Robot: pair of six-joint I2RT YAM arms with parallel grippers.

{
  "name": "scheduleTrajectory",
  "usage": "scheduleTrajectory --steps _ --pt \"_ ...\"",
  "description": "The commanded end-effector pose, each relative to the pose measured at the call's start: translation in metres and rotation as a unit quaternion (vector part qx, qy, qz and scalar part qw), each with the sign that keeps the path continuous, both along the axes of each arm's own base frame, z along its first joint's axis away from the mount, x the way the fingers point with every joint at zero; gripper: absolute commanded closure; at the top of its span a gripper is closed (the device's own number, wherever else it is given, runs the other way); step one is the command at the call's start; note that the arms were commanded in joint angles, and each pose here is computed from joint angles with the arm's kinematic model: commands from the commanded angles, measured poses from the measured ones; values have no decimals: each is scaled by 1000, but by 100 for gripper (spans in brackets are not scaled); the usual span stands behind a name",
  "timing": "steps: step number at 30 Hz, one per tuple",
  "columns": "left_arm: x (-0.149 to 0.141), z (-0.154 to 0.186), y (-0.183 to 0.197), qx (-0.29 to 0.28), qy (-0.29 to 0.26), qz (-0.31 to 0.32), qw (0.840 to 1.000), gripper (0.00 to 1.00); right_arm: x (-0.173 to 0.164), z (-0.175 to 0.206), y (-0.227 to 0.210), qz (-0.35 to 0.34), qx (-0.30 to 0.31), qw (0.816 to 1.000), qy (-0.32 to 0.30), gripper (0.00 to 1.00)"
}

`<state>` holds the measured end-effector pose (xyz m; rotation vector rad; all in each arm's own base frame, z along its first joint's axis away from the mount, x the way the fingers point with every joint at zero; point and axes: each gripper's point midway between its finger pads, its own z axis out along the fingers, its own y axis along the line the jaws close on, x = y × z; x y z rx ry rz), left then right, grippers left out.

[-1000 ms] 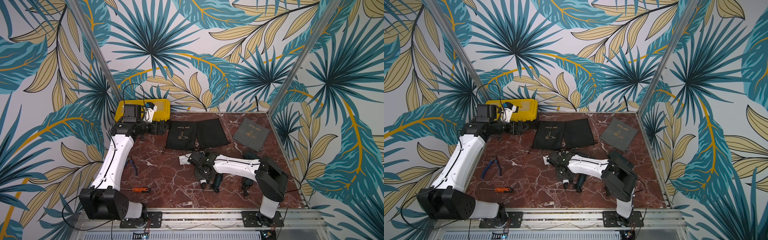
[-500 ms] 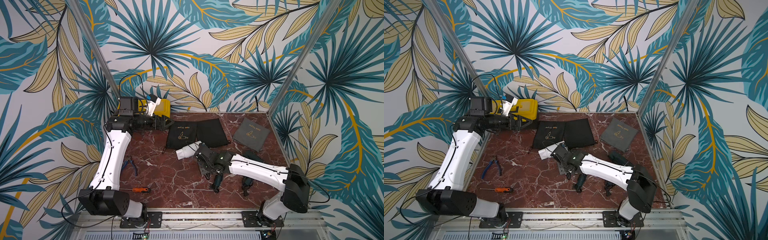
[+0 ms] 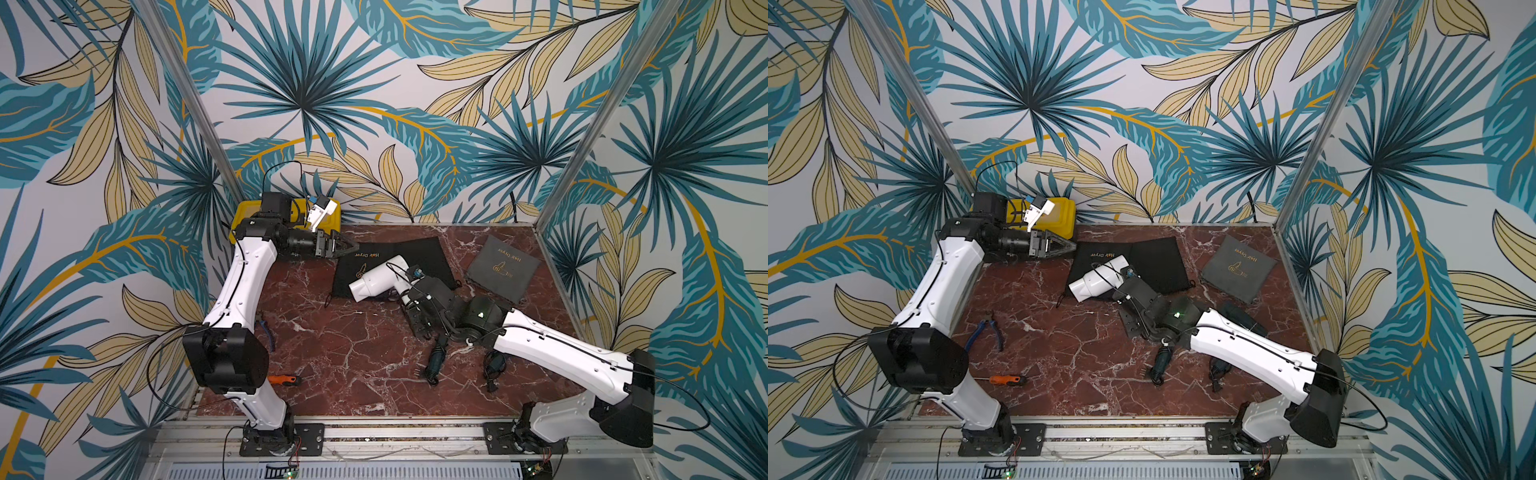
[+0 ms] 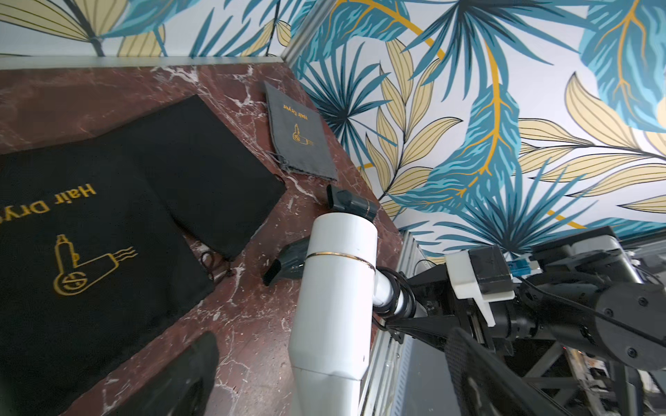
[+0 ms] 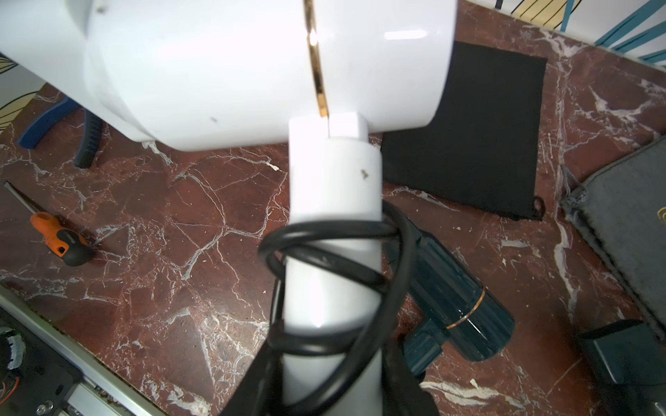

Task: Pack away hair dryers
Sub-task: Pick up the hair dryer from the center of the board.

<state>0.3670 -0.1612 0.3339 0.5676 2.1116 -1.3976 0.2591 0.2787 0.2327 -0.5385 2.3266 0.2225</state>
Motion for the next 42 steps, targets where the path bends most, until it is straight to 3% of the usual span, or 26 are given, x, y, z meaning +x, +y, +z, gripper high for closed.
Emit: scheduleTrajectory --steps 1,8,20,30,35,42 --pt "-19 19 -12 -56 -4 -48 997 0 4 34 8 12 1 999 -50 100" --pt "-30 3 -23 -35 -4 -60 998 1 3 63 21 39 -15 995 -90 100" --pt "-59 18 -29 -97 4 -99 990 1 9 75 26 52 -62 989 -125 100" --pt "-63 -2 -29 -59 1 -101 993 0 5 88 29 61 -64 985 -149 100" --pt "-76 -17 -37 -12 -6 -120 993 0 4 100 33 63 -71 980 -175 100" --pt "-82 -15 -39 -18 5 -122 992 18 1 106 34 64 -73 977 -191 100"
